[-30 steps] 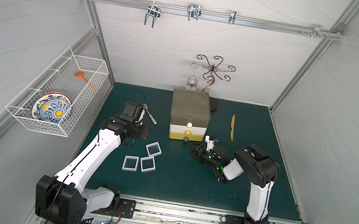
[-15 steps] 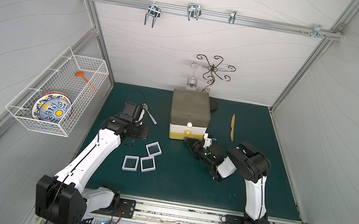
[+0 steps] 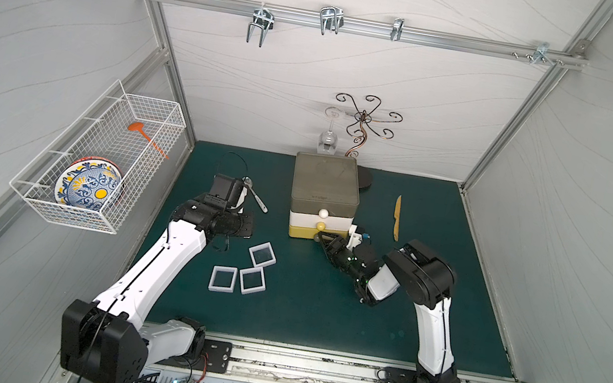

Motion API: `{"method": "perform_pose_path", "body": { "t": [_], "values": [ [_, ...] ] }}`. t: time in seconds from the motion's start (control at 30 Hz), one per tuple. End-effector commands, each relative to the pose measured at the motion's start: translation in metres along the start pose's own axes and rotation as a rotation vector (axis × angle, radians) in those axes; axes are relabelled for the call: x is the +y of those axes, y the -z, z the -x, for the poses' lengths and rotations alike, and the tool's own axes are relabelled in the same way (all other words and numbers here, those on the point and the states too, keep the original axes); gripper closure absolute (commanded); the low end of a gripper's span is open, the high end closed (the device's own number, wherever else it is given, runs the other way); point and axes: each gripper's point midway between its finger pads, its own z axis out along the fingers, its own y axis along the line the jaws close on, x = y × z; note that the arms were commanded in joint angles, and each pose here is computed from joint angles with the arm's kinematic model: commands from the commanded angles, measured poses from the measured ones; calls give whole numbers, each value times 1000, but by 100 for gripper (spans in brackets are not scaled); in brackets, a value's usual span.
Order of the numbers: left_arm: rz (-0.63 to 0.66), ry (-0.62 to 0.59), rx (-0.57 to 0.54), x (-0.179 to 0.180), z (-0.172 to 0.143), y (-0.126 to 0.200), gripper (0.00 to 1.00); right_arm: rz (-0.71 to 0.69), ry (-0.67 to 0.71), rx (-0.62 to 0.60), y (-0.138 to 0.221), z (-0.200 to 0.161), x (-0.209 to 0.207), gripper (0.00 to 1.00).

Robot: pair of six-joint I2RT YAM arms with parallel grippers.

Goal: Place the brooch boxes into the drawer by color
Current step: Open the drawer in the storage box.

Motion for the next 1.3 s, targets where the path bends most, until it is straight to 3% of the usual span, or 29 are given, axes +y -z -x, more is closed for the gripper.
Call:
{"method": "perform_pose_path", "body": {
  "t": [0.0,0.37,0.7,0.87,1.27],
  "values": [
    [-18,10,-15,-3,5,0,60,-38,-4,46,-8,-20,-14,50],
    [-25,14,-13,-3,5,1,60,-30,-5,59,-12,-29,-10,51],
    [-27,18,-18,-3,5,2,60,-30,-13,66,-15,-36,-11,61],
    [-26,18,-18,-2,5,2,60,-43,-13,64,-10,-39,-13,70],
    [-18,19,-21,-1,6,3,60,-68,-13,126,15,-67,-12,72]
  ]
}}
